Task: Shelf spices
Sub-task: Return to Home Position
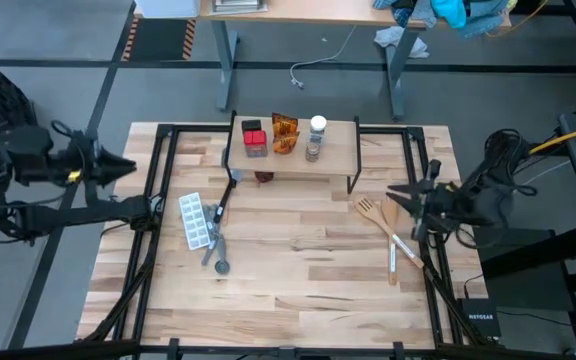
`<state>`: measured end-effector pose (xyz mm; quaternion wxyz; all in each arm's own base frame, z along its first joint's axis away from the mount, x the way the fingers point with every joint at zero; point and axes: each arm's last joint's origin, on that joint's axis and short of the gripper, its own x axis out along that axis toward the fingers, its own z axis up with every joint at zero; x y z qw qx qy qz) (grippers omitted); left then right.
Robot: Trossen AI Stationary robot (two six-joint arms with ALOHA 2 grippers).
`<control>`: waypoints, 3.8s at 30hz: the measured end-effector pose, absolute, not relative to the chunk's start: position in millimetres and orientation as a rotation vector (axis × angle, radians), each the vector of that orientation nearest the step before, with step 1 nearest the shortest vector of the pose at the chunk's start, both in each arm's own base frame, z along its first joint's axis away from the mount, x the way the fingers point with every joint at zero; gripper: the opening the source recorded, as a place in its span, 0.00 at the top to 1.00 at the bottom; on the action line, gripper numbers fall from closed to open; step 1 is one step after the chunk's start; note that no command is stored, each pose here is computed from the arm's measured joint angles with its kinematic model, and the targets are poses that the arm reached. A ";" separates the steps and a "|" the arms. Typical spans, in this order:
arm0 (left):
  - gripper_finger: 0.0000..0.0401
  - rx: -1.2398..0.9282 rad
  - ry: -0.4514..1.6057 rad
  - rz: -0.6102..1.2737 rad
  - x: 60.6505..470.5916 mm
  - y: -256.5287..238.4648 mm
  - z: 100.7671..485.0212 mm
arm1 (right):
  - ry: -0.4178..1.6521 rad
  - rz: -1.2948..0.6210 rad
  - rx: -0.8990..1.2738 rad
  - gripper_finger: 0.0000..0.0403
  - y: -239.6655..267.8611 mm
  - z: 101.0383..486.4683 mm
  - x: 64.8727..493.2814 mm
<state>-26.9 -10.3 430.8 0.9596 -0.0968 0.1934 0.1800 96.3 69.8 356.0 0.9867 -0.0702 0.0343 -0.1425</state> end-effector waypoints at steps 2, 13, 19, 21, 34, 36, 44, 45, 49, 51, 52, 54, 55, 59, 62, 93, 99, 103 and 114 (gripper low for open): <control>0.85 -0.217 0.360 0.324 -27.3 -11.8 417.1 | 0.071 -0.227 -0.121 0.82 67.4 355.4 90.6; 0.85 -0.267 0.256 0.112 5.1 -6.3 335.9 | 0.177 -0.201 -0.030 0.82 67.2 336.7 88.6; 0.85 -0.279 0.172 -0.006 23.3 -2.8 296.8 | 0.220 -0.274 -0.024 0.82 72.2 326.1 93.7; 0.85 -0.264 0.121 -0.085 28.1 -3.1 286.8 | 0.233 -0.299 -0.025 0.82 74.5 322.0 95.9; 0.85 -0.257 0.057 -0.226 67.4 7.8 228.9 | 0.259 -0.368 -0.051 0.82 90.2 298.5 109.7; 0.85 -0.263 0.041 -0.251 71.9 8.6 222.5 | 0.258 -0.373 -0.035 0.82 91.2 290.2 110.7; 0.85 -0.265 0.001 -0.306 82.6 8.5 203.9 | 0.250 -0.379 -0.021 0.82 94.7 257.0 113.6; 0.85 -0.262 -0.005 -0.313 83.5 8.2 202.4 | 0.251 -0.379 -0.022 0.82 94.9 253.2 113.7; 0.85 -0.255 0.003 -0.341 86.1 6.4 195.1 | 0.244 -0.379 -0.009 0.82 95.2 240.5 114.0; 0.85 -0.255 0.007 -0.353 87.5 5.7 191.3 | 0.242 -0.378 -0.004 0.82 95.1 235.0 113.9; 0.85 -0.251 -0.002 -0.360 88.2 5.3 190.2 | 0.240 -0.378 0.000 0.82 94.5 233.0 113.4; 0.85 -0.245 -0.012 -0.371 89.2 4.7 187.8 | 0.235 -0.378 0.006 0.82 93.6 228.7 112.7; 0.85 -0.245 -0.006 -0.374 89.6 4.5 186.0 | 0.233 -0.378 0.009 0.82 93.0 225.8 112.2; 0.85 -0.238 0.007 -0.384 91.1 3.7 180.2 | 0.224 -0.387 0.029 0.82 90.1 216.2 109.9; 0.85 -0.231 0.005 -0.386 92.0 3.7 177.0 | 0.228 -0.395 0.052 0.82 87.4 206.1 107.6; 0.85 -0.041 -0.054 -0.427 94.2 -2.2 172.6 | 0.211 -0.434 0.107 0.82 83.3 187.1 104.6; 0.85 -0.057 -0.055 -0.310 95.5 1.0 172.4 | 0.209 -0.432 0.110 0.82 83.5 187.4 104.8; 0.85 -0.061 -0.053 -0.226 96.1 3.4 171.9 | 0.210 -0.432 0.108 0.82 83.5 187.3 104.8; 0.85 -0.039 -0.047 -0.104 96.8 6.8 170.7 | 0.191 -0.446 0.095 0.82 83.7 188.9 105.3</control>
